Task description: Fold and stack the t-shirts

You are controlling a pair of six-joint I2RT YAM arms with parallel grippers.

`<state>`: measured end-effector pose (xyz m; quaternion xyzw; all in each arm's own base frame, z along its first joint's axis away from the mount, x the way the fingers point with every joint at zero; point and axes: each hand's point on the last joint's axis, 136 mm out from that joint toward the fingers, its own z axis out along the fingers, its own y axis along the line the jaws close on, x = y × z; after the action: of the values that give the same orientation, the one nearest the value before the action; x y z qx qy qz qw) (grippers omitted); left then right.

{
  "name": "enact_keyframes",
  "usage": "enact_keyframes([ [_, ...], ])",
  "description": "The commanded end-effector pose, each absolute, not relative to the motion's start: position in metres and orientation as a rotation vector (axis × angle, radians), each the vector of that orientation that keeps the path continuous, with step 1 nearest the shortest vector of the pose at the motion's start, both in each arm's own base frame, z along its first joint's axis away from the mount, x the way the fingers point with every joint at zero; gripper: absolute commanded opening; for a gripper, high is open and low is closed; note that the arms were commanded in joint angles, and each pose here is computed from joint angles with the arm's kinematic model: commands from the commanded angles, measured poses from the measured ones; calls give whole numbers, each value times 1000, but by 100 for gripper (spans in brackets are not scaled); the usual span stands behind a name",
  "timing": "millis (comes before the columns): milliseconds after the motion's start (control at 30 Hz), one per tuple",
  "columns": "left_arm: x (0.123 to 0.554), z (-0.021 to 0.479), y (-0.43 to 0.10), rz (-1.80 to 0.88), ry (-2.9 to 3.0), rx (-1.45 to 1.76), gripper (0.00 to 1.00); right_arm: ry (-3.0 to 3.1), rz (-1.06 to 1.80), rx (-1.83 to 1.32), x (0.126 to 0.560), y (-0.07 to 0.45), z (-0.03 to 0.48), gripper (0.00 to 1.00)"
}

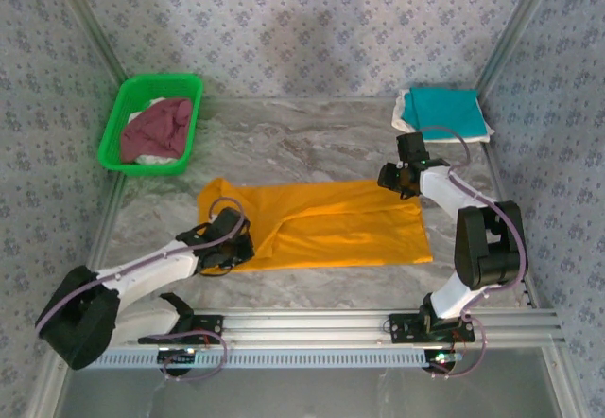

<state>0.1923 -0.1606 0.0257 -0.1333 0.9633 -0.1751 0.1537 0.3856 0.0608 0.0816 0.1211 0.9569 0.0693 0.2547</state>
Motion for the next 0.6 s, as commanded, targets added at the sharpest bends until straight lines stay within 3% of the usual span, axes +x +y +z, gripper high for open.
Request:
enact_keyframes([
  [0, 189, 41, -160, -444, 2779, -322, 2, 2584, 154, 333, 382, 53, 95, 51],
  [67, 189, 55, -153, -427, 2735, -316, 10, 2590, 140, 339, 380, 51, 96, 51],
  [167, 191, 83, -146, -455, 2650, -273, 41, 2600, 140, 350, 374, 48, 99, 51],
  [200, 191, 93, -145, -466, 2627, -253, 46, 2598, 140, 358, 373, 46, 101, 51],
  [333, 199, 149, -152, -570, 2488, -94, 50, 2583, 177, 422, 367, 35, 107, 54],
  [400, 213, 172, -144, -577, 2428, -104, 43, 2561, 205, 445, 370, 29, 110, 56],
  [567, 274, 165, -134, -676, 2410, -243, 41, 2617, 252, 438, 374, 32, 101, 54],
])
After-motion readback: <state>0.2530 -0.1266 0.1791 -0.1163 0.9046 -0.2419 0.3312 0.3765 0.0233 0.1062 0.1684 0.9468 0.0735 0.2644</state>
